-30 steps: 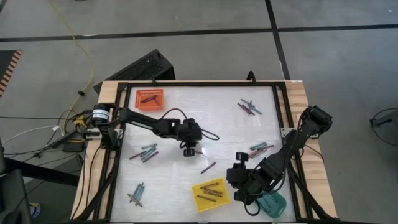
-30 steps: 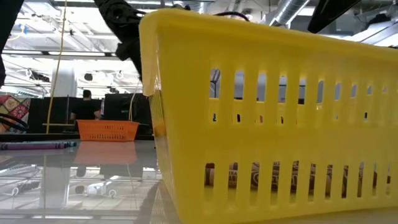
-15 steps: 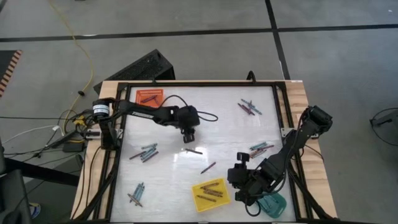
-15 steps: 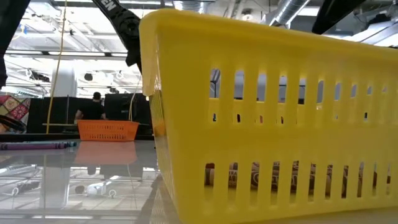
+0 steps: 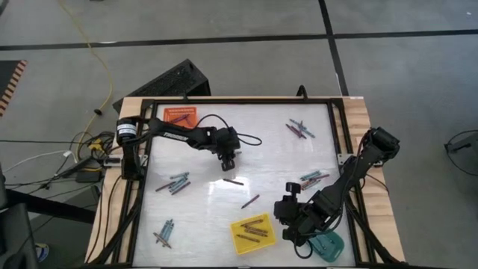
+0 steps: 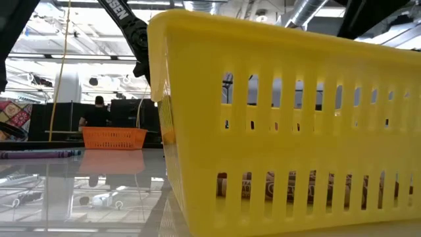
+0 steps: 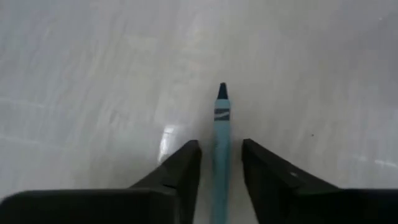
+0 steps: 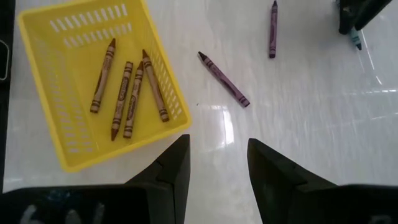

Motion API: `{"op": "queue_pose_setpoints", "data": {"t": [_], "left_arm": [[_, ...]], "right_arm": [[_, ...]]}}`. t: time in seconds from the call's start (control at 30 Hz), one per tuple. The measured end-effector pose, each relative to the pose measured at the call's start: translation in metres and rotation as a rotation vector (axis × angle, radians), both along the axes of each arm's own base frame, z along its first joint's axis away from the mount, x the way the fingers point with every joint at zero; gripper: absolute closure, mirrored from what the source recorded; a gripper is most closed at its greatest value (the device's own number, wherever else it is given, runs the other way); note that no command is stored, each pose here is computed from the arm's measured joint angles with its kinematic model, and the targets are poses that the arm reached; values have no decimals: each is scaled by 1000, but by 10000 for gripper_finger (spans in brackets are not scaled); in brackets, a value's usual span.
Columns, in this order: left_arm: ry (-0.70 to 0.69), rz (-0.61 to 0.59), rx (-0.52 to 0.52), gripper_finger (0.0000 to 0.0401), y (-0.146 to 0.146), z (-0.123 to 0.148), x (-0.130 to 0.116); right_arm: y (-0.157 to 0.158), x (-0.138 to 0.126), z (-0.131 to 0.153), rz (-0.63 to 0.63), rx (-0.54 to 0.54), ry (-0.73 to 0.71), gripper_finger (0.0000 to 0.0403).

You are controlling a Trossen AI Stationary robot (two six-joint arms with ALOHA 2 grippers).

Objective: Sort crayons
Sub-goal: Put the blue crayon into the green bin

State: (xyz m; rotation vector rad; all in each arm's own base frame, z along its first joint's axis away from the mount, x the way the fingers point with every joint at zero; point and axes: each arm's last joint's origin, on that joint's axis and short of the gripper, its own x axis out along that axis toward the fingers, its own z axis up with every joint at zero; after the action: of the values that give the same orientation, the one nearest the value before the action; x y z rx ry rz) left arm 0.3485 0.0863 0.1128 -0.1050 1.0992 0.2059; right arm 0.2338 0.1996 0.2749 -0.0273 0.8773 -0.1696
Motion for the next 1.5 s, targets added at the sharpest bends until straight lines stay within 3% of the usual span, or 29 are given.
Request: {"op": "queue_pose_setpoints", "data": {"t": [0.2, 0.4, 0.7, 1.2, 1.5], "left_arm": [[-25, -63, -15, 390, -2, -1, 3], [-73, -103, -15, 397, -5, 7, 5], [-227, -205, -54, 399, -19, 51, 4], [-524, -430, -4, 400, -78, 126, -3], [-730, -553, 33, 400, -114, 155, -4]], "right_arm": [[-1, 0, 0, -3, -1, 0, 251], [-2, 1, 1, -29, -42, -39, 251], [-10, 4, 3, -138, -117, -125, 251], [-14, 5, 7, -288, -194, -298, 251], [-9, 12, 15, -283, -267, -418, 251]]}}
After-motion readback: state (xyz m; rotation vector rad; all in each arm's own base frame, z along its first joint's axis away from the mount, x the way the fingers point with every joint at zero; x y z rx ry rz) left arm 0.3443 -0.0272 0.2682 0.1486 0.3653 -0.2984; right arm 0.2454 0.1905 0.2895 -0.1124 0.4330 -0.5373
